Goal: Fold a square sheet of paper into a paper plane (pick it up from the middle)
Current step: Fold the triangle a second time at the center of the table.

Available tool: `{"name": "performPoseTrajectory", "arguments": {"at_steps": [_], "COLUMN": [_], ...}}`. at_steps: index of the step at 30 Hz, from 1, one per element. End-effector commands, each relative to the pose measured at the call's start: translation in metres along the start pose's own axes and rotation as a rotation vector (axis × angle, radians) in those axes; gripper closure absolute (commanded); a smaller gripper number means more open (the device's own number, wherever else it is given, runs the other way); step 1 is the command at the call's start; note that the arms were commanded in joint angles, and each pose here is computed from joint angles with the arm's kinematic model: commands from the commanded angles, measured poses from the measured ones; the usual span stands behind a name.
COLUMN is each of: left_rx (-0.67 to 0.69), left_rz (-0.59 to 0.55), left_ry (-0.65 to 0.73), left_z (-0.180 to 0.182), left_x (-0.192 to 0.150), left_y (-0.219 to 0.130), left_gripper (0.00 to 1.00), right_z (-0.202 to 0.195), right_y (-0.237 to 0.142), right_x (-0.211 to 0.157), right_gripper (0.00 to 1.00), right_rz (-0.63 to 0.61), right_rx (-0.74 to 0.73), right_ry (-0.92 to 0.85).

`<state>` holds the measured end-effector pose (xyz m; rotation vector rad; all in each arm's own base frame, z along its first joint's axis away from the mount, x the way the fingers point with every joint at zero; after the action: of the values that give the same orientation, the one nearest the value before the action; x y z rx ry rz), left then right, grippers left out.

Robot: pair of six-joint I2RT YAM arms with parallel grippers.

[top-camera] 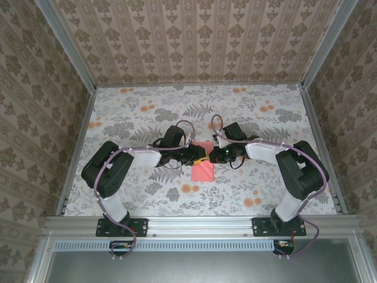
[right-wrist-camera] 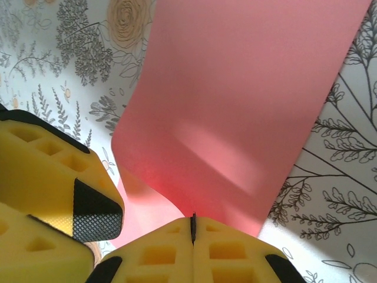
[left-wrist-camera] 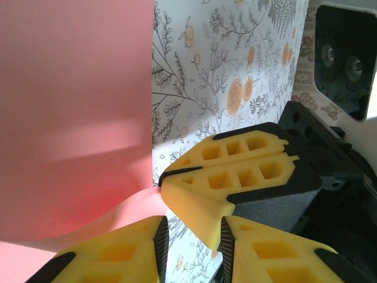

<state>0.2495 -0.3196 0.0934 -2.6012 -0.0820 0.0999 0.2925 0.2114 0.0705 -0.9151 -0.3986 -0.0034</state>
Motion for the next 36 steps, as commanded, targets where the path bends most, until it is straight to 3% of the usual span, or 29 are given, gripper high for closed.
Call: {"name": "performPoseTrajectory", "arguments": {"at_steps": [1, 36], "left_rx": [0.017, 0.050], "left_rz": [0.018, 0.033], "left_ry": [0.016, -0.007], "left_z": [0.002, 0.013], "left_x": [0.001, 0.009], "left_y": [0.006, 0.015], "left_gripper": [0.69, 0.73], "right_z": [-0.003, -0.013], "right_y": [0.002, 0.014], "right_x": [0.004, 0.002], "right_gripper": [0.96, 0.96], "right_rz": [0.013, 0.060], "right_rx": [-0.034, -0.069], "right_ry": [-0.022, -0.032]}}
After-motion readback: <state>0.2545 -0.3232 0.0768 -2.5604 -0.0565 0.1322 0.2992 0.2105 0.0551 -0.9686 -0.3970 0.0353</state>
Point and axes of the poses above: each hand's point on the last joint's axis, 136 mm out from that joint toward the fingers, its own y axis out along the fingers, its own z axis along the line the jaws close on, x = y × z, the point moved 4 cm from there along -y, back along the fingers, and after that the axes turned 5 degrees about -y, right-handed, at the moved point
